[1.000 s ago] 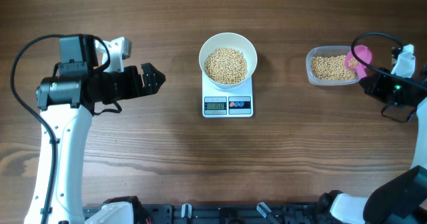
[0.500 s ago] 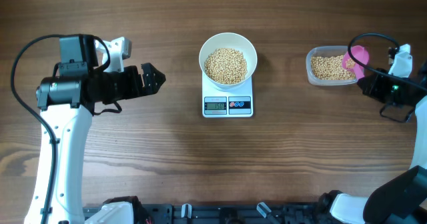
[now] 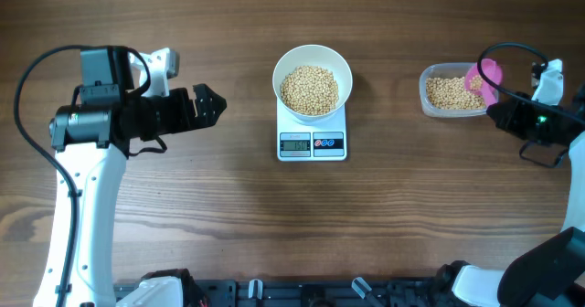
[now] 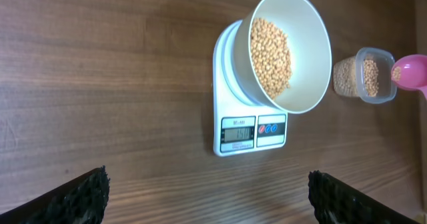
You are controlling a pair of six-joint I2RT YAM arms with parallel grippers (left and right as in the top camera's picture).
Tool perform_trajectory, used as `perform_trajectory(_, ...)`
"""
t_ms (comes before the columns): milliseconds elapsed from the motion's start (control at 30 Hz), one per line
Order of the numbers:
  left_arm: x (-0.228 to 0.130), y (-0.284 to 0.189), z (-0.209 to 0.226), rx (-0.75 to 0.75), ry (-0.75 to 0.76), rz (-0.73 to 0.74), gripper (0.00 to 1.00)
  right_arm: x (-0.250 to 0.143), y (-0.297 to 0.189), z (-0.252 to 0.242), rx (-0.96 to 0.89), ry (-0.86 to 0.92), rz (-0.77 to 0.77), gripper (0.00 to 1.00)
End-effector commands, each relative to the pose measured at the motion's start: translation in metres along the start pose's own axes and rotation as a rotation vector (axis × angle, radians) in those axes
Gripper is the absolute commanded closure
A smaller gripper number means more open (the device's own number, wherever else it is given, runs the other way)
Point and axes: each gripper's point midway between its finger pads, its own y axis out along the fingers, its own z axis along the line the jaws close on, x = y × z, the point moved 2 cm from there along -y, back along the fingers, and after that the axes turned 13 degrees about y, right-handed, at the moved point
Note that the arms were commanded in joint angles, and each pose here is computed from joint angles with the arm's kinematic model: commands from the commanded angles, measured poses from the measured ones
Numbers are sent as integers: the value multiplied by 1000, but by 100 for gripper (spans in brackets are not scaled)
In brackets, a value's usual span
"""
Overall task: Scoop item into bowl and weigh 150g on scale
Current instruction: 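Lower the scoop into the tub with the right gripper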
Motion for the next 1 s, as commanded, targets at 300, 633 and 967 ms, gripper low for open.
perform_trajectory(300,5,-4,-10,-48,30,-15,0,3,-9,15,50,-20,-22,96)
perform_trajectory(633,-12,-7,-31,-182,110,41,0,5,-9,15,50,-23,-27,96)
perform_trajectory(967,-25,-9,-34,-203,147,88,0,5,-9,15,51,-24,-28,96)
